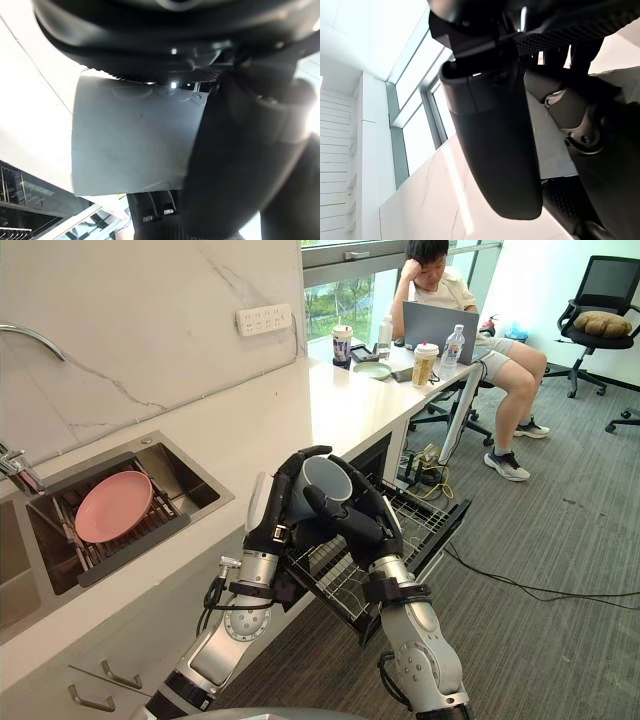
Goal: Walk over to the sink, pick up the cup, carry it to the dishwasher, place the cup inside the dishwasher, then close the dishwasher door
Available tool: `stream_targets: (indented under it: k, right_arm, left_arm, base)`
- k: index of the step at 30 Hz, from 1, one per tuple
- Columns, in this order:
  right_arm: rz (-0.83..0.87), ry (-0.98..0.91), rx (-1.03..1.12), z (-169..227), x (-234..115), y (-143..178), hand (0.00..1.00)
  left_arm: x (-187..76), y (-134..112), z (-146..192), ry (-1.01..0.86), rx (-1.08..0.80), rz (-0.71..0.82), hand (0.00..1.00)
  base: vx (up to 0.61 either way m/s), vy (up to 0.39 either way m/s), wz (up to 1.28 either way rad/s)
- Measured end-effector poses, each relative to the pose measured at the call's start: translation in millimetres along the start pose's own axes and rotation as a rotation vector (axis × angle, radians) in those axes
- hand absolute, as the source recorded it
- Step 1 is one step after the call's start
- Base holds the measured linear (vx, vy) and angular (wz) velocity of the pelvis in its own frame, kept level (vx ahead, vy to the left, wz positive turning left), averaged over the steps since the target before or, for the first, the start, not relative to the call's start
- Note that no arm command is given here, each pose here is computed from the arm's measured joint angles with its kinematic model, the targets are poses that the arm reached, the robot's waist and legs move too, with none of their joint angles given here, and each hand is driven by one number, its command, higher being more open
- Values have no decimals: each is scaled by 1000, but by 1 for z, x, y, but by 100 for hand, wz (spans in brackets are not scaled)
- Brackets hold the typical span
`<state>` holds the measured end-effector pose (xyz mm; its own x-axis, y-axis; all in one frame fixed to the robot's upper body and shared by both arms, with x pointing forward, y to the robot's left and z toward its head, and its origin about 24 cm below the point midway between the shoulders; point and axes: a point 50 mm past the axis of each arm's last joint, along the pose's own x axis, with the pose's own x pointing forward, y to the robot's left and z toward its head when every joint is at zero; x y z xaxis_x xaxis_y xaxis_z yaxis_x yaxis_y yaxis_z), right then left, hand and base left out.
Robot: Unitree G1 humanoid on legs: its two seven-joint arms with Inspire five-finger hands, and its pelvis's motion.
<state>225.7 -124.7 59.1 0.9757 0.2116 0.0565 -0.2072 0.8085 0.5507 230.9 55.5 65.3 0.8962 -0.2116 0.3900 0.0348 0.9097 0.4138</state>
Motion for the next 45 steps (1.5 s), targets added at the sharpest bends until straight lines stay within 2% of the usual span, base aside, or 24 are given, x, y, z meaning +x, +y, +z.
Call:
stream_targets:
  k: [4,8,15,18,21,24,26,27,31,33,39,43,45]
  right_arm:
    - [-178,-52,-150,8,4,-13,0]
    - [-415,-135,-170,22,2,-42,0]
    - [-735,-305,-161,44,-27,-94,0]
    - [-808,-322,-156,42,-36,-106,0]
    - [-850,-293,-162,34,-40,-115,0]
    - [-853,-223,-162,19,-41,-123,0]
    - [-824,-147,-169,6,-37,-129,0]
    - [-812,-93,-187,-1,-36,-135,0]
    - [-789,35,-240,-11,-31,-154,0]
    - [-780,68,-270,-10,-29,-159,0]
    - [-699,165,-376,-12,-8,-161,0]
    - [-714,167,-457,7,3,-173,0]
    - [-729,149,-478,20,10,-177,0]
  left_arm:
    - [-7,-14,2,-8,-13,-98,100]
    - [-17,-32,18,-72,-87,-237,100]
    - [-34,-31,33,-103,-181,-272,100]
    - [-36,-31,32,-88,-210,-288,100]
    - [-44,-35,20,32,-307,-364,100]
    - [-71,-52,-27,382,-420,-477,100]
    - [-111,-54,-74,703,-429,-503,100]
    - [-141,-49,-96,865,-405,-506,100]
    - [-210,-10,-132,1152,-264,-502,100]
    - [-206,4,-138,1152,-251,-394,100]
    - [-224,37,-155,1211,-135,-201,100]
    - [-249,55,-163,1336,-50,-95,100]
    - [-243,59,-165,1325,-68,-8,100]
  base:
    - [0,0,0]
    - [-2,-3,2]
    - [-3,-1,1]
    - [-25,-5,9]
    - [-22,-6,15]
    - [-10,-8,23]
    - [3,-10,16]
    - [9,-12,18]
    - [10,-3,32]
    - [-14,19,36]
    - [-32,7,22]
    - [-64,-11,25]
    - [-73,-18,39]
